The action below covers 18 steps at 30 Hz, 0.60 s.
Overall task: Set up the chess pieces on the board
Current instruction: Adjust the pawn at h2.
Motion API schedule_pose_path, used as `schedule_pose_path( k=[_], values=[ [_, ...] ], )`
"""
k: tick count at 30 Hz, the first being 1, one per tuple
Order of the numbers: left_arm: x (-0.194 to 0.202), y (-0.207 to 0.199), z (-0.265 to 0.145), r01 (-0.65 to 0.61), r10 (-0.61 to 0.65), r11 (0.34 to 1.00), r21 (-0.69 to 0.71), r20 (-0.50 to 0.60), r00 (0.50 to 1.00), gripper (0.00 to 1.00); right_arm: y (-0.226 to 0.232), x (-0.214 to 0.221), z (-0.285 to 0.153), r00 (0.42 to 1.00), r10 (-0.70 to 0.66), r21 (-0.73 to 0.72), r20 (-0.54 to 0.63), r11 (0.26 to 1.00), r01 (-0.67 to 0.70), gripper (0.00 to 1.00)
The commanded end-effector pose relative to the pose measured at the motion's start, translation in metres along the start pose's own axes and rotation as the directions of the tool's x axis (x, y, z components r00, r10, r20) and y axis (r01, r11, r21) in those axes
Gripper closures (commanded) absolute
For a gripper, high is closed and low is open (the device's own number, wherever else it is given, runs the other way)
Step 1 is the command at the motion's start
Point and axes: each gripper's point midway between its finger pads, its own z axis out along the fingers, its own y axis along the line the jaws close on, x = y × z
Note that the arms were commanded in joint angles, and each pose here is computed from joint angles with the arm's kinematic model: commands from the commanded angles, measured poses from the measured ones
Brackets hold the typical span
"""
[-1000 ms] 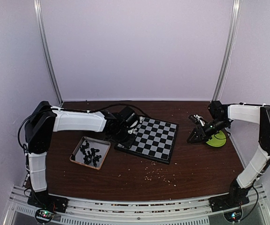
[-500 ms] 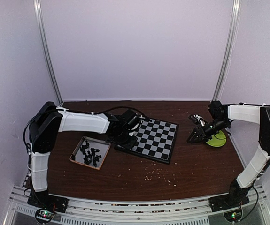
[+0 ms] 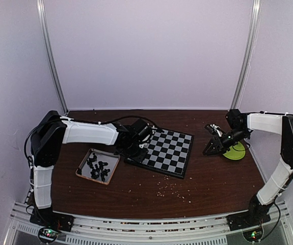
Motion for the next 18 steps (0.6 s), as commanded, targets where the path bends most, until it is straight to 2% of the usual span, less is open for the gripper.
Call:
schedule_pose_path(
  k=[1,5,10,14,18],
  values=[
    [-0.001,0.008,-0.013,0.011,-0.011,1.0,-0.016,0.017,1.0,0.89,0.0,-0.005,-0.002,1.0,-0.001,-0.012,0.003,1.0,0.001,0.65],
    [0.0,0.008,-0.012,0.011,-0.011,1.0,-0.017,0.013,1.0,0.89,0.0,-0.005,-0.001,1.0,0.002,-0.012,0.004,1.0,-0.002,0.64],
    [-0.001,0.008,-0.014,0.014,-0.013,1.0,-0.018,0.017,1.0,0.78,0.0,-0.006,-0.002,1.0,0.001,-0.012,0.005,1.0,-0.001,0.65],
    [-0.016,0.011,-0.034,0.023,-0.021,0.999,-0.023,0.066,0.998,0.74,0.0,-0.012,-0.008,0.999,-0.031,0.021,0.021,0.999,0.031,0.65],
    [-0.031,0.015,-0.064,0.032,-0.029,0.999,-0.022,0.13,0.991,0.69,-0.001,-0.03,-0.028,0.992,-0.121,0.125,0.036,0.985,0.115,0.63]
  ],
)
